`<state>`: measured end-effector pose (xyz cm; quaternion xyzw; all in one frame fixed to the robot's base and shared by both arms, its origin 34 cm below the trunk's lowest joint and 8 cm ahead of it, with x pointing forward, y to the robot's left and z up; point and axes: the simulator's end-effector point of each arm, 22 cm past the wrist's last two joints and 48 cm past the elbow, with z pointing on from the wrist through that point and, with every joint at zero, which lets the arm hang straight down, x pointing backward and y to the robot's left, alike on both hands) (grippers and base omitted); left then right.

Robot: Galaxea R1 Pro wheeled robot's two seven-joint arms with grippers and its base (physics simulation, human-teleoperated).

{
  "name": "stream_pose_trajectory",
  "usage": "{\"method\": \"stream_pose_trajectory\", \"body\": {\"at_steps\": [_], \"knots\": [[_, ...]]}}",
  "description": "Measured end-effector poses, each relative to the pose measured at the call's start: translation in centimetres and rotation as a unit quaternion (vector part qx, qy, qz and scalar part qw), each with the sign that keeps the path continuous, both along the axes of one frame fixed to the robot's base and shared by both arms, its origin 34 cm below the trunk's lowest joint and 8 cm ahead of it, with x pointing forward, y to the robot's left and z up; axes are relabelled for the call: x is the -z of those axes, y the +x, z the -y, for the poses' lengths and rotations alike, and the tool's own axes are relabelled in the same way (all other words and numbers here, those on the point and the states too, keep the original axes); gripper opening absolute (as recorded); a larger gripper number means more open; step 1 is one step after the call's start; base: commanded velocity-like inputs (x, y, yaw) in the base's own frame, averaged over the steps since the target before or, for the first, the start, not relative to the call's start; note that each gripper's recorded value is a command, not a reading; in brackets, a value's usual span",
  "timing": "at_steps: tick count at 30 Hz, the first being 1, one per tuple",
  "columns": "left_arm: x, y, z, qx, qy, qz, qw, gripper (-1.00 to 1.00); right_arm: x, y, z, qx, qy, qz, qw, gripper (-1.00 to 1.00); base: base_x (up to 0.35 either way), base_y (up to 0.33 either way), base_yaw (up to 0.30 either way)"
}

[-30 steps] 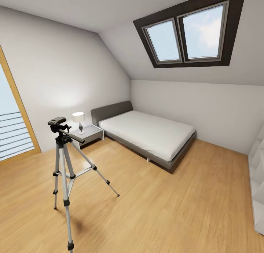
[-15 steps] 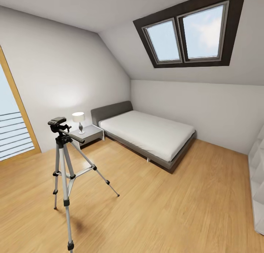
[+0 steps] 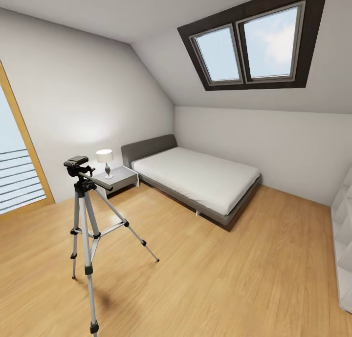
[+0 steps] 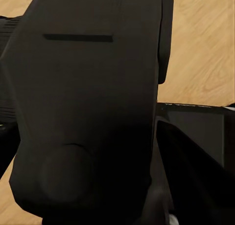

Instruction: Attach the digital camera to the camera tripod in the bedroom.

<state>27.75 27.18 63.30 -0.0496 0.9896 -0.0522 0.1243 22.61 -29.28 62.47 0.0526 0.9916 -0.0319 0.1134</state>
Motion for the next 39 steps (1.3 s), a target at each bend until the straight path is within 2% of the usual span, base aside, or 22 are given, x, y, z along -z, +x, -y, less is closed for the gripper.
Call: {"method": "stream_pose_trajectory", "body": {"at_steps": [6, 15, 39], "knots": [[0.0, -0.1, 1.3, -0.001, -0.009, -0.001, 1.0, -1.0, 0.0, 0.0, 0.3, 0.0, -0.002, 0.0, 1.0, 1.0, 0.0, 0.0, 0.065], [0.0, -0.1, 2.6, -0.002, -0.017, -0.001, 0.9998, -1.0, 0.0, -0.1, 0.3, -0.001, -0.002, -0.001, 1.0, 1.0, 0.0, 0.0, 0.231], [0.0, -0.1, 2.6, -0.003, -0.017, -0.001, 0.9998, -1.0, 0.0, -0.1, 0.2, -0.002, -0.001, -0.001, 1.0, 1.0, 0.0, 0.0, 0.254]]}}
